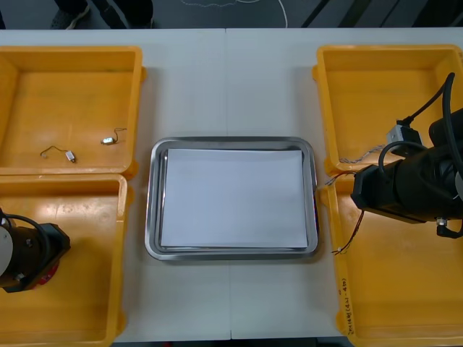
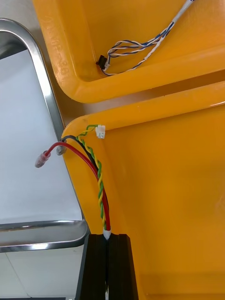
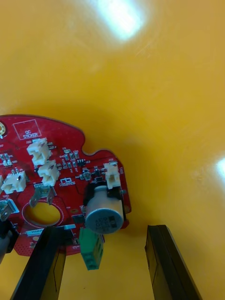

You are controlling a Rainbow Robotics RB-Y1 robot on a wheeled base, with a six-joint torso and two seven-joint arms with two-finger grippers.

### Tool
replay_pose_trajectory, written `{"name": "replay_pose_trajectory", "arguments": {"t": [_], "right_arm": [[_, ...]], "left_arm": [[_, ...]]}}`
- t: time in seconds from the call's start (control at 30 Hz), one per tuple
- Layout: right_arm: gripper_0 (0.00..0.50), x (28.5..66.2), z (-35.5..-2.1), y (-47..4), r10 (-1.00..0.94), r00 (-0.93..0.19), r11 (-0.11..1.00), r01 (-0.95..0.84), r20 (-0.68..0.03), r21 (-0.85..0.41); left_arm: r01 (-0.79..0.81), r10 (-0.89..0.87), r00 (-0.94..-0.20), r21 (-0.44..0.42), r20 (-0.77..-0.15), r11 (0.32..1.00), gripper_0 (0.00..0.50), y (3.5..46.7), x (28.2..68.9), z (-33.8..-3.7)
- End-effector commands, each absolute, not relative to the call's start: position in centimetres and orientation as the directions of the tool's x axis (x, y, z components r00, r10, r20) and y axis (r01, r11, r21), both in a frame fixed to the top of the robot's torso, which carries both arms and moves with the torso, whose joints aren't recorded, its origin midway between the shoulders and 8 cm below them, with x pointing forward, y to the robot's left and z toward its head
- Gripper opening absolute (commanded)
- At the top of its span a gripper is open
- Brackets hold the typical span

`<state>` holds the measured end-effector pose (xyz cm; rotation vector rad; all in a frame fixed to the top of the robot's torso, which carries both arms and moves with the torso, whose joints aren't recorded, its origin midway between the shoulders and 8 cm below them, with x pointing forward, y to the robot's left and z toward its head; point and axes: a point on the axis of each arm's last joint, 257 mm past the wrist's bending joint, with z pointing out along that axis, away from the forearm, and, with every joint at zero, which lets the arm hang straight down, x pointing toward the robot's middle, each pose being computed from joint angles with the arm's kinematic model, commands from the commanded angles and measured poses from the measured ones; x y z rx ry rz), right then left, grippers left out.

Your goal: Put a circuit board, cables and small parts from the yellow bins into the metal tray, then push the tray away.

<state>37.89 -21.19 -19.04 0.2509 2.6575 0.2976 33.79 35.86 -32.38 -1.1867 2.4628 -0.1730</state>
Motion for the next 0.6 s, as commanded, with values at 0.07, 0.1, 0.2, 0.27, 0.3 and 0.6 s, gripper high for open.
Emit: {"name": "replay_pose_trajectory", "arguments": {"t": [0.07, 0.1, 0.2, 0.27, 0.3, 0.6], "right_arm": [[0.0, 38.18, -18.24, -20.0, 0.132, -0.885, 0.974, 0.031, -0.447, 0.226], [0.0, 38.16, -18.24, -19.97, 0.13, -0.885, 0.974, 0.029, -0.447, 0.226], [0.0, 38.16, -18.19, -19.95, 0.123, -0.885, 0.974, 0.023, -0.448, 0.224], [0.0, 38.12, -18.2, -19.88, 0.121, -0.886, 0.974, 0.019, -0.447, 0.224], [0.0, 38.1, -18.2, -19.91, 0.12, -0.887, 0.975, 0.019, -0.447, 0.224], [0.0, 38.08, -18.21, -19.88, 0.111, -0.887, 0.975, 0.011, -0.448, 0.221]], "left_arm": [[-0.674, -0.714, -0.634, -0.241, -0.298, 0.699, 0.484, 34.95, 32.79, -32.85], [-0.674, -0.714, -0.635, -0.24, -0.297, 0.699, 0.465, 34.88, 32.74, -32.85], [-0.673, -0.713, -0.637, -0.239, -0.295, 0.7, 0.38, 34.84, 32.7, -32.87], [-0.674, -0.714, -0.635, -0.24, -0.295, 0.699, 0.336, 34.84, 32.7, -32.87], [-0.673, -0.713, -0.637, -0.239, -0.295, 0.7, 0.29, 34.84, 32.7, -32.87], [-0.668, -0.707, -0.642, -0.237, -0.296, 0.705, 0.0, 34.78, 32.69, -32.89]]}}
